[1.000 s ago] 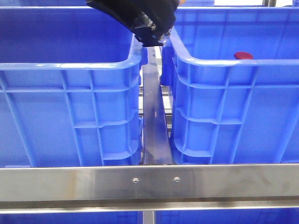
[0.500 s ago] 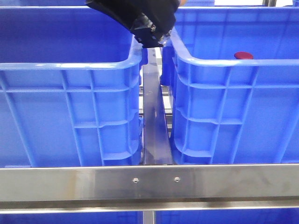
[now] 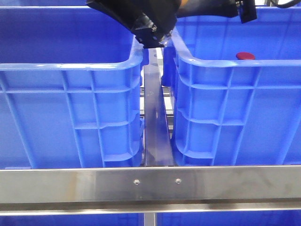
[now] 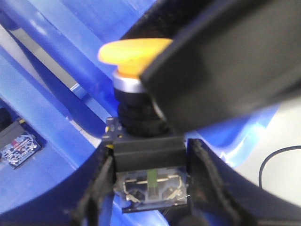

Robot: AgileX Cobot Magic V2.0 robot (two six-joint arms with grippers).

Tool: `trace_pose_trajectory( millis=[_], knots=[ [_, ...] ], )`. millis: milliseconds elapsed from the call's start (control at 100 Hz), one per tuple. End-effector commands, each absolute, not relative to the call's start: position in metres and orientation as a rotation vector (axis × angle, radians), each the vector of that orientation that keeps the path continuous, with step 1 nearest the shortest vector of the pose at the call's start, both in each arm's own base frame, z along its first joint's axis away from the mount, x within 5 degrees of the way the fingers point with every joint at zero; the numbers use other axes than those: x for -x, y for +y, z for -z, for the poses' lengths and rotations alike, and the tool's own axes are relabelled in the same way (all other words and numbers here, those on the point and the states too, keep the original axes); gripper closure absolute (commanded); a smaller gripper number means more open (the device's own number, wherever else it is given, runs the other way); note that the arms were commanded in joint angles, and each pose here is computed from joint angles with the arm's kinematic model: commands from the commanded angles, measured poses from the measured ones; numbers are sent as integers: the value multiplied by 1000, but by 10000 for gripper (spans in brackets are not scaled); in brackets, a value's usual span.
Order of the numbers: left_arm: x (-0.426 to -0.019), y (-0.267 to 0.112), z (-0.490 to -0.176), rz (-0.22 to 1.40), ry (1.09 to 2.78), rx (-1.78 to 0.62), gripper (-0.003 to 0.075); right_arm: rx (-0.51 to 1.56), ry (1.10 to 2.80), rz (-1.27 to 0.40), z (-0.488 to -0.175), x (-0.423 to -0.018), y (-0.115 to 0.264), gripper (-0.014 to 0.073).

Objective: Pick red and yellow buttons and place in box
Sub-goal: 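Carry the yellow button to the right gripper and hand it over, then lower the yellow button into the crate beside the red one, release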

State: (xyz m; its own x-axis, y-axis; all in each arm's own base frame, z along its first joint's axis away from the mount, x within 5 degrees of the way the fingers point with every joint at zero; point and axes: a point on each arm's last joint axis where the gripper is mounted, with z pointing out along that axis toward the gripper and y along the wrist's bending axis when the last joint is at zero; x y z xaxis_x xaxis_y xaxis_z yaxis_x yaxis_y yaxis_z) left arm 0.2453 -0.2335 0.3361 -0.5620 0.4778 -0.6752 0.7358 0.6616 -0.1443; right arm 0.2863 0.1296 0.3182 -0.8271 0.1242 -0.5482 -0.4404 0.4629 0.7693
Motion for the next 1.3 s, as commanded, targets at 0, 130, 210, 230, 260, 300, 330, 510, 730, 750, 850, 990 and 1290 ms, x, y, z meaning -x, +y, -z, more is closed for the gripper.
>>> trace_pose_trajectory(
  millis=[0,130,210,230,260,300,330,510,730,750,850,990,1290],
  knots=[
    [-240,-232,-365,614,2153,-877,740,271,2073,-1434,-342,-281,131,227],
    [-240,-232,-365,611,2149,-883,739,275,2073,-1437,-343,-281,131,372],
    [-240,-232,-365,593,2126,-923,720,276,2073,-1437,-343,-281,131,378],
    [-240,-232,-366,593,2124,-923,706,276,2073,-1437,-343,-281,131,378],
    [-240,-232,-366,596,2125,-922,678,276,2073,-1437,-343,-281,131,378],
    [-240,-232,-366,598,2125,-921,618,276,2073,-1437,-343,-281,131,378],
    [-239,-232,-366,598,2124,-920,566,275,2072,-1436,-343,-281,131,378],
    [-238,-231,-369,601,2114,-918,160,268,2063,-1425,-345,-282,127,378],
    [-236,-229,-373,603,2103,-914,81,257,1994,-1374,-364,-289,104,378],
    [-235,-229,-374,604,2101,-914,81,257,1987,-1364,-367,-290,100,378],
    [-234,-227,-377,606,2092,-911,81,256,1952,-1263,-378,-294,78,378],
    [-232,-226,-379,607,2085,-910,81,270,1921,-1063,-381,-302,44,378],
    [-232,-226,-379,606,2084,-911,81,219,1986,-496,-363,-318,-7,384]
  ],
)
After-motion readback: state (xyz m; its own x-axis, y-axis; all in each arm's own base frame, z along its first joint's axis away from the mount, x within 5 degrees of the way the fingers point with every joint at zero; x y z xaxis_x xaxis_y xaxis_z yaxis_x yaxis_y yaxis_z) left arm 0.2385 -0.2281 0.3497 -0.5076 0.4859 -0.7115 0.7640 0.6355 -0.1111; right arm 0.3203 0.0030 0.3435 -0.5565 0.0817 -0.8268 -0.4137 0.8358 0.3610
